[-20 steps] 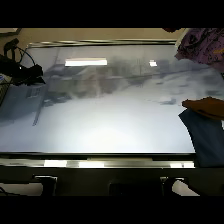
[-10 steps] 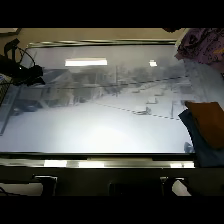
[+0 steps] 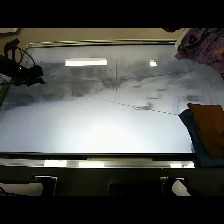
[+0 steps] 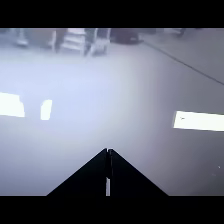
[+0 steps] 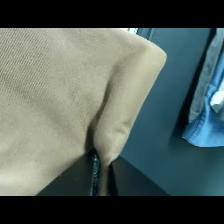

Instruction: Fold the clothes and pants, and hang the long-sleeved shirts on hangers.

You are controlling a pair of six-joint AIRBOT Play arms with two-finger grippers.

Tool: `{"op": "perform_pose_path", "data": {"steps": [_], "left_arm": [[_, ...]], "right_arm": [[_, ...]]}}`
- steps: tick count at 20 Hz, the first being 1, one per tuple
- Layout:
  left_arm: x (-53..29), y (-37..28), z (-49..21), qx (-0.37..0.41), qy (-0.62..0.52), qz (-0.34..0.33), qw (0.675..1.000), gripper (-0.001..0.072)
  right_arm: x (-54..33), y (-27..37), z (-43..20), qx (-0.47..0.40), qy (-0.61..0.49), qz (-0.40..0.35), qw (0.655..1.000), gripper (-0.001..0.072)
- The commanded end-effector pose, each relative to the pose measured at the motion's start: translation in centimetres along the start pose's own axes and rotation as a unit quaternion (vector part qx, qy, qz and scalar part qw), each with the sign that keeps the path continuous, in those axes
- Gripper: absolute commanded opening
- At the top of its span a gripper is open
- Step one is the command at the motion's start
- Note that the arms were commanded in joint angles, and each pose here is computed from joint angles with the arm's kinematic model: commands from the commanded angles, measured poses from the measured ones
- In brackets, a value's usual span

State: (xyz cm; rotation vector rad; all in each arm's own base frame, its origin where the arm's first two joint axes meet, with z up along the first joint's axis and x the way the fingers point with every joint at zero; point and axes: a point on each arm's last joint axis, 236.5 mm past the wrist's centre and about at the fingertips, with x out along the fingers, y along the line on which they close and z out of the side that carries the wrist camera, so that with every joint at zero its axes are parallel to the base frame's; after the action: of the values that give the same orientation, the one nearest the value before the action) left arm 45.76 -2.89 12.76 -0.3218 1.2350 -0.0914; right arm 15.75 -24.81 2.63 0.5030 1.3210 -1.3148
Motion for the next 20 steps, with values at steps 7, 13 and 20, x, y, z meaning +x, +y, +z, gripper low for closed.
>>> {"op": "perform_pose_path", "data": {"steps": [7, 13, 20], "left_arm": [[0.0, 0.0, 0.0, 0.0, 0.0, 0.0, 1.0, 0.0019], [0.0, 0.0, 0.0, 0.0, 0.0, 0.0, 1.0, 0.0019], [0.0, 0.0, 0.0, 0.0, -0.001, 0.0, 1.0, 0.0019]], "right_arm": [[2.2, -1.6, -2.0, -0.045, 0.022, -0.05, 0.997, 0.0033], [2.2, -1.7, -0.9, -0.068, 0.002, -0.053, 0.996, 0.0449], [-8.8, 9.6, 6.8, -0.059, -0.138, 0.228, 0.962, 0.0455]]}}
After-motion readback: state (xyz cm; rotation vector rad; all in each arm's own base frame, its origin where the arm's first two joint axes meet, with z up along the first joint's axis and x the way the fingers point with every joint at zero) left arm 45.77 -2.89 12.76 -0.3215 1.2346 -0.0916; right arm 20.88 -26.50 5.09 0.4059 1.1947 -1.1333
